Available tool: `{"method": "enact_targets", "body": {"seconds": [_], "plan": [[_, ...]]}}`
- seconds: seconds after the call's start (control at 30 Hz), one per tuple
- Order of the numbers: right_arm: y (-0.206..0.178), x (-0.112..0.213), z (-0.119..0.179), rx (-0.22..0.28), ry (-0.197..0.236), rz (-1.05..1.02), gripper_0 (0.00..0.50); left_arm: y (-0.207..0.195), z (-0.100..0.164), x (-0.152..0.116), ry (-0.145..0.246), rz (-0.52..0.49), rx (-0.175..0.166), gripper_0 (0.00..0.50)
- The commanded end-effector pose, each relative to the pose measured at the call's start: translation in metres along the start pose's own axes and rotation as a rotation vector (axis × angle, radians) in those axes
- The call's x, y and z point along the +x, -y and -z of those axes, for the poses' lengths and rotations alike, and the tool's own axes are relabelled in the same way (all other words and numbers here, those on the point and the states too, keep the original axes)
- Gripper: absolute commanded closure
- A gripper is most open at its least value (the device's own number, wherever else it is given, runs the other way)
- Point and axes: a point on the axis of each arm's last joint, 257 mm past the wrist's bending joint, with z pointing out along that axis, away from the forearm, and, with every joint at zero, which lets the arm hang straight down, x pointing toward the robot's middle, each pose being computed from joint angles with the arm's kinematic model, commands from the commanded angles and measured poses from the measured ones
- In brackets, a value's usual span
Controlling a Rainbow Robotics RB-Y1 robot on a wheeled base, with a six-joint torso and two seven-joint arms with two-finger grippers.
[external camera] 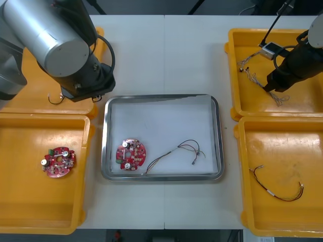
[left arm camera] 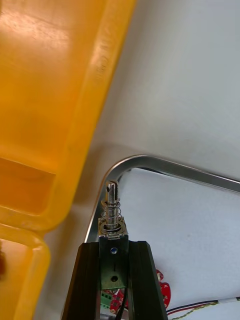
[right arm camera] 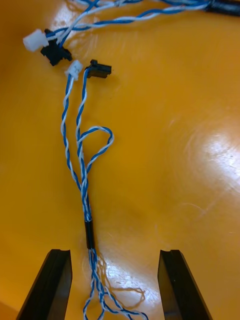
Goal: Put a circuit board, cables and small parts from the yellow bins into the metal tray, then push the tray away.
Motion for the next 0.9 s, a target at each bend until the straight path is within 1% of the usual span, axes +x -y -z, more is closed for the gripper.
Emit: {"method": "enact_targets", "body": {"seconds": [0.03,0.23,0.33,0.43,0.53,0.63,0.73,0.77,0.8,0.87,0.9], "plan": [[-0.004,-0.029,0.006,0.016,0.035,0.070,0.000,0.020,-0.011,0.023,0.002,0.034,0.008,0.500],[-0.007,-0.027,-0.002,0.026,0.026,0.088,0.000,0.030,-0.024,0.039,0.011,0.037,-0.001,0.500],[-0.011,-0.025,-0.006,0.017,0.021,0.091,0.000,0.036,-0.033,0.052,0.016,0.033,-0.009,0.500],[-0.013,-0.023,-0.009,0.014,0.014,0.097,0.000,0.039,-0.039,0.059,0.024,0.028,-0.016,0.500],[-0.015,-0.021,-0.010,0.012,0.008,0.097,0.000,0.043,-0.046,0.066,0.040,0.021,-0.018,0.500],[-0.017,-0.021,-0.011,0.011,0.006,0.098,0.000,0.045,-0.051,0.073,0.044,0.022,-0.018,0.500],[-0.017,-0.020,-0.012,0.012,0.001,0.100,0.083,0.048,-0.055,0.075,0.061,0.021,-0.012,0.500],[-0.017,-0.019,-0.012,0.012,0.000,0.101,0.130,0.050,-0.057,0.075,0.067,0.023,-0.007,0.500],[-0.016,-0.020,-0.012,0.014,0.001,0.102,0.167,0.050,-0.058,0.074,0.075,0.027,-0.005,0.500],[-0.016,-0.019,-0.012,0.016,-0.002,0.106,0.197,0.052,-0.061,0.074,0.079,0.030,0.002,0.500],[-0.015,-0.019,-0.012,0.017,-0.003,0.109,0.299,0.053,-0.062,0.075,0.080,0.029,0.004,0.500]]}}
